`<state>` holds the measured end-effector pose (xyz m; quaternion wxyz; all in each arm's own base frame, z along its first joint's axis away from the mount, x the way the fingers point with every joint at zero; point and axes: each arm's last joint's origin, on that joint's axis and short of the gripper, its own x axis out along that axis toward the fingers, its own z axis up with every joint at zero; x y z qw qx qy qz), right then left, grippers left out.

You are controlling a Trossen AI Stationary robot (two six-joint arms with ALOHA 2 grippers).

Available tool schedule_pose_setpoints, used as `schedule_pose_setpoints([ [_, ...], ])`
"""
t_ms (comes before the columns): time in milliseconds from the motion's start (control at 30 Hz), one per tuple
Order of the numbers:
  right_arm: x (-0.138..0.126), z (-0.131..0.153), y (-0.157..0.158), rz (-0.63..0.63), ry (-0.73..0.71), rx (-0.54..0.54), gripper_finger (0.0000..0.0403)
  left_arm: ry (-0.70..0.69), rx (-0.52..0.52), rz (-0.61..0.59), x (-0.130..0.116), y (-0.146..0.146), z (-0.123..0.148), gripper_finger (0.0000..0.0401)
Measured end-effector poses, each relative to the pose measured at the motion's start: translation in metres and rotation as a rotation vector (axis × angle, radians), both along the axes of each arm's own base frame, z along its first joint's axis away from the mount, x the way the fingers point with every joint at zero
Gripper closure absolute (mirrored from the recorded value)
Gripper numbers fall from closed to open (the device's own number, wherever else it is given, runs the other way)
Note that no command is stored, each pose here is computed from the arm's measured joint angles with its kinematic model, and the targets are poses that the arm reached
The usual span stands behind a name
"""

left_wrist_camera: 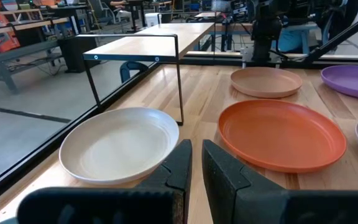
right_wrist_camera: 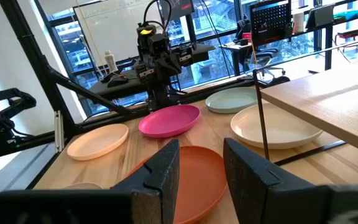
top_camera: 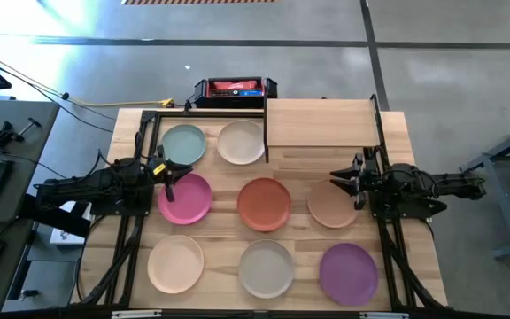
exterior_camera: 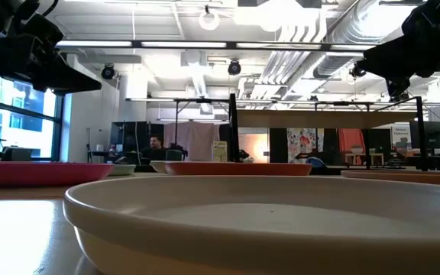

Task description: Place and stack plates onto a shelf

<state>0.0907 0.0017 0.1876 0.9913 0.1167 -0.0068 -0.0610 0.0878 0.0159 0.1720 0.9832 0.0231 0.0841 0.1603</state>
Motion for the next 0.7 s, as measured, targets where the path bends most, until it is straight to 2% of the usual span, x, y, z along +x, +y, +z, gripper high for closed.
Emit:
schedule_pose_setpoints([
  [100,0.000,0.000,0.000,0.000,0.000,0.000,0.0295,-0.004,-0.012,0.003,0.000,0.000,0.000,0.0373],
  [233,0.000,0.000,0.000,0.000,0.000,0.000,0.0295,-0.036,-0.100,0.018,0.000,0.000,0.000,0.0373],
  [400,0.000,0.000,0.000,0.000,0.000,0.000,0.0295,-0.103,-0.156,0.025,0.001,0.000,0.005,0.0373],
  [700,0.000,0.000,0.000,0.000,0.000,0.000,0.0295,-0.310,-0.368,0.033,0.001,0.000,0.017,0.0373],
])
